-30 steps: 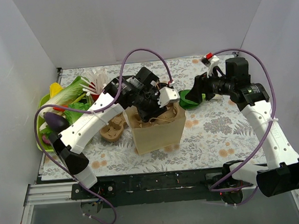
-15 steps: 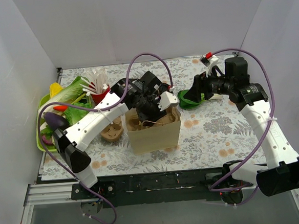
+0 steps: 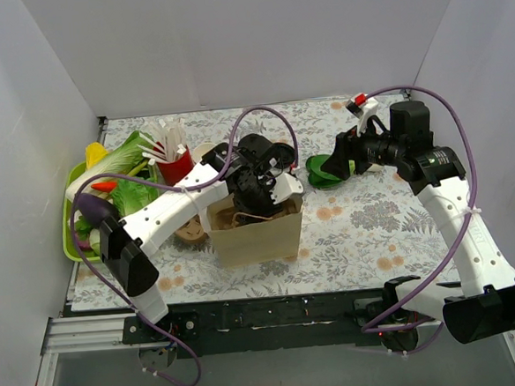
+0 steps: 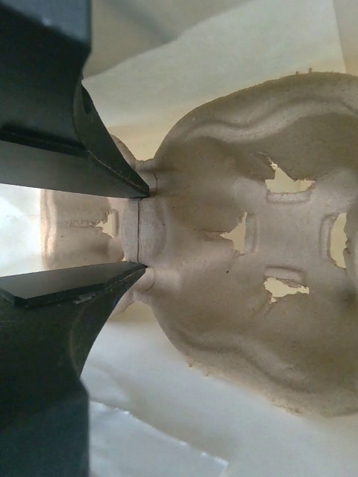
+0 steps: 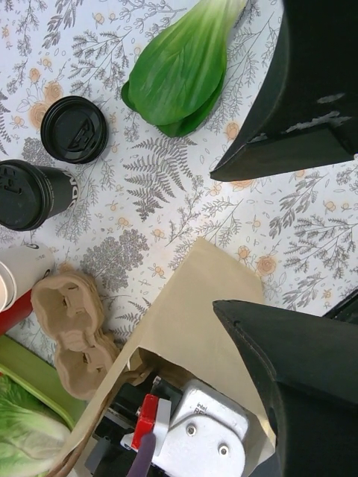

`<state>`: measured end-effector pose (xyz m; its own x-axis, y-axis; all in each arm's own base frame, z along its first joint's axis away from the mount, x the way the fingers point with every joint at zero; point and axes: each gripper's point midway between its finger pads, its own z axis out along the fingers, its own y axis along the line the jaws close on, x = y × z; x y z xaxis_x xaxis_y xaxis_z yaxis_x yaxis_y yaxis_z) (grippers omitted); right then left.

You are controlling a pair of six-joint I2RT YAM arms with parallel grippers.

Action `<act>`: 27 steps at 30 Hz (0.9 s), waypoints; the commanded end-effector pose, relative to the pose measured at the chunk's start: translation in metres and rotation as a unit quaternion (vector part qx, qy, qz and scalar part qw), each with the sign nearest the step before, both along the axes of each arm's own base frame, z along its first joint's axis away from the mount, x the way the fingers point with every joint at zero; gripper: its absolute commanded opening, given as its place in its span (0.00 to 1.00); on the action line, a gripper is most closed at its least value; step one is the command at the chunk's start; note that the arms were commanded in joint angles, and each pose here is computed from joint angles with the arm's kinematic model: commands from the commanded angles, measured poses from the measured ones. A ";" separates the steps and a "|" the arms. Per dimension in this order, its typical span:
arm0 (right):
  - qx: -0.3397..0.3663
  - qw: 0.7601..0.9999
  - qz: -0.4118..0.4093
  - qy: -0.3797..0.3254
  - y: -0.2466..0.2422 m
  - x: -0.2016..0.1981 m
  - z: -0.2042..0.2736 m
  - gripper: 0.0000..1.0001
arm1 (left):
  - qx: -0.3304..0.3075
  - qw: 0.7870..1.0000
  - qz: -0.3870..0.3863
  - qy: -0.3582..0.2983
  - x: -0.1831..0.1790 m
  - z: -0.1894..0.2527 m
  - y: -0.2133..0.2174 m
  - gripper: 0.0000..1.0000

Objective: Pack the takeout coffee

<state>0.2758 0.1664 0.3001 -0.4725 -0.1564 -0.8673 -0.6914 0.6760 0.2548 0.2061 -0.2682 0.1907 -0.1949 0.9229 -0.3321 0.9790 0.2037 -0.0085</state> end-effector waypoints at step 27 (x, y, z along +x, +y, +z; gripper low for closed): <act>0.019 0.999 0.049 -0.006 0.012 -0.008 0.007 0.73 | -0.078 0.997 0.019 -0.023 -0.011 -0.012 -0.004 0.00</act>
